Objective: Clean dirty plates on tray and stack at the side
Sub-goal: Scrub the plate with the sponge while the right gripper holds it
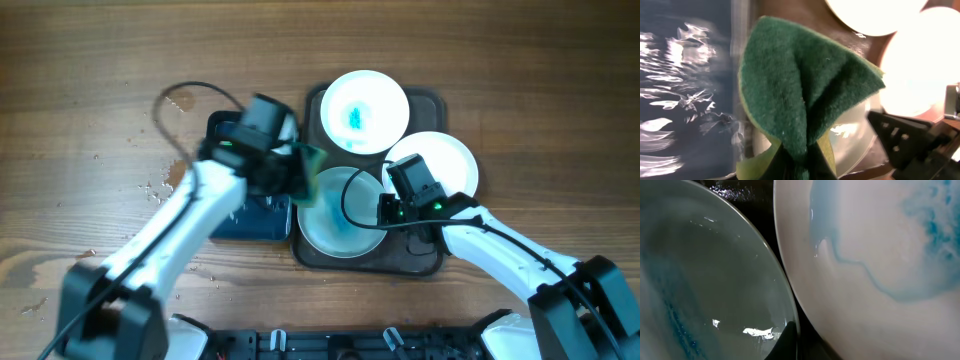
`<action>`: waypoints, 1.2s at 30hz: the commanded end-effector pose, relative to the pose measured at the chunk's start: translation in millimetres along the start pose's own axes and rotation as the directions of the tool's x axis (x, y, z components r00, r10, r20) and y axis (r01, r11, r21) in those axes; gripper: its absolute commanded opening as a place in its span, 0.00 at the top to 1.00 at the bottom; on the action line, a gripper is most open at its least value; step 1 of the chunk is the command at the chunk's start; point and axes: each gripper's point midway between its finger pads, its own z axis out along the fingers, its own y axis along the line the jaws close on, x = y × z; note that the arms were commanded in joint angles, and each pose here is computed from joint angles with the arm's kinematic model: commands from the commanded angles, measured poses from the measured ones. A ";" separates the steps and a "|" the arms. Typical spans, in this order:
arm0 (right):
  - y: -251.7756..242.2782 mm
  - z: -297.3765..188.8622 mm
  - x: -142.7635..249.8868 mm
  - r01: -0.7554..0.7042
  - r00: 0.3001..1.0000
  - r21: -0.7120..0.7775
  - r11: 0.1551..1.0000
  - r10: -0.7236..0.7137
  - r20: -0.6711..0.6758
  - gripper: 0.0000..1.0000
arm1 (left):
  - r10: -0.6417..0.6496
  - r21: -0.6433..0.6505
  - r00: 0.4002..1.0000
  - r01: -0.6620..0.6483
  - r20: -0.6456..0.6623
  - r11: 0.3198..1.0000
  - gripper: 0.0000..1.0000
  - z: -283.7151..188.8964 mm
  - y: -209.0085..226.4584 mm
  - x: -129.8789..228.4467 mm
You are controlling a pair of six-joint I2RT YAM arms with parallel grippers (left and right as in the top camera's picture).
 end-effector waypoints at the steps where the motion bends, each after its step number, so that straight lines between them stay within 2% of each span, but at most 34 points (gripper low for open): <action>1: -4.9 4.8 10.6 0.031 0.999 0.011 0.999 -0.030 -0.044 0.96 | -0.040 0.091 0.987 0.055 -0.158 0.994 0.96 46.2 -48.0 36.0; 4: -5.0 4.8 10.7 0.025 0.999 0.011 1.000 -0.025 -0.044 0.96 | -0.077 0.097 0.967 0.103 -0.241 0.990 0.96 87.2 -66.7 58.8; 8: -5.3 4.8 11.2 0.023 0.999 0.013 1.000 -0.023 -0.046 0.96 | -0.131 0.041 0.953 0.148 -0.272 0.988 0.96 112.4 -57.1 66.6; 11: -5.3 4.8 11.3 0.022 0.999 0.013 1.000 -0.021 -0.047 0.96 | -0.184 -0.155 0.969 0.158 -0.166 0.975 0.96 108.2 -11.0 52.8; 12: -5.3 4.8 11.3 0.022 0.999 0.013 1.000 -0.022 -0.047 0.96 | -0.184 -0.296 0.979 0.151 -0.087 0.943 0.96 99.0 21.0 44.4; 13: -5.3 4.8 11.3 0.023 0.999 0.013 1.000 -0.022 -0.047 0.96 | -0.179 -0.378 0.983 0.151 -0.041 0.913 0.96 91.2 40.1 39.1; 17: -5.4 4.8 11.4 0.023 0.999 0.013 1.000 -0.022 -0.047 0.96 | -0.059 -0.555 0.996 0.082 0.060 0.828 0.96 65.6 80.3 16.3; 20: -5.4 4.8 11.7 0.022 0.999 0.013 1.000 -0.022 -0.048 0.96 | -0.034 -0.509 0.998 0.054 0.048 0.859 0.96 68.2 69.6 13.5; 21: -5.5 4.8 11.6 0.022 0.999 0.013 1.000 -0.022 -0.048 0.96 | -0.030 -0.421 1.000 0.024 -0.008 0.907 0.96 77.5 51.7 20.3; 24: -5.6 4.7 11.9 0.022 0.999 0.014 1.000 -0.021 -0.049 0.96 | -0.032 -0.145 0.989 0.011 -0.144 0.989 0.96 93.8 -5.8 41.6; 25: -5.7 4.7 12.0 0.022 0.999 0.014 1.000 -0.021 -0.050 0.96 | 0.006 -0.003 0.981 -0.007 -0.192 1.000 0.96 98.4 -38.7 51.4; 27: -5.2 4.7 12.4 0.022 0.998 0.011 1.000 -0.021 -0.052 0.96 | 0.083 0.109 0.972 -0.060 -0.219 0.992 0.96 104.5 -72.0 67.3; 30: -5.6 4.5 15.6 0.021 0.998 0.011 1.000 -0.020 -0.066 0.96 | 0.137 0.133 0.963 -0.108 -0.232 0.985 0.96 109.4 -86.3 83.8; 32: -5.7 4.5 15.6 0.021 0.998 0.011 1.000 -0.020 -0.066 0.96 | 0.123 0.127 0.955 -0.092 -0.270 0.988 0.96 116.0 -83.0 91.3; 36: -6.6 4.4 17.2 0.021 0.997 0.015 1.000 -0.019 -0.072 0.96 | 0.074 -0.006 0.959 -0.079 -0.272 0.997 0.96 118.3 -52.5 89.3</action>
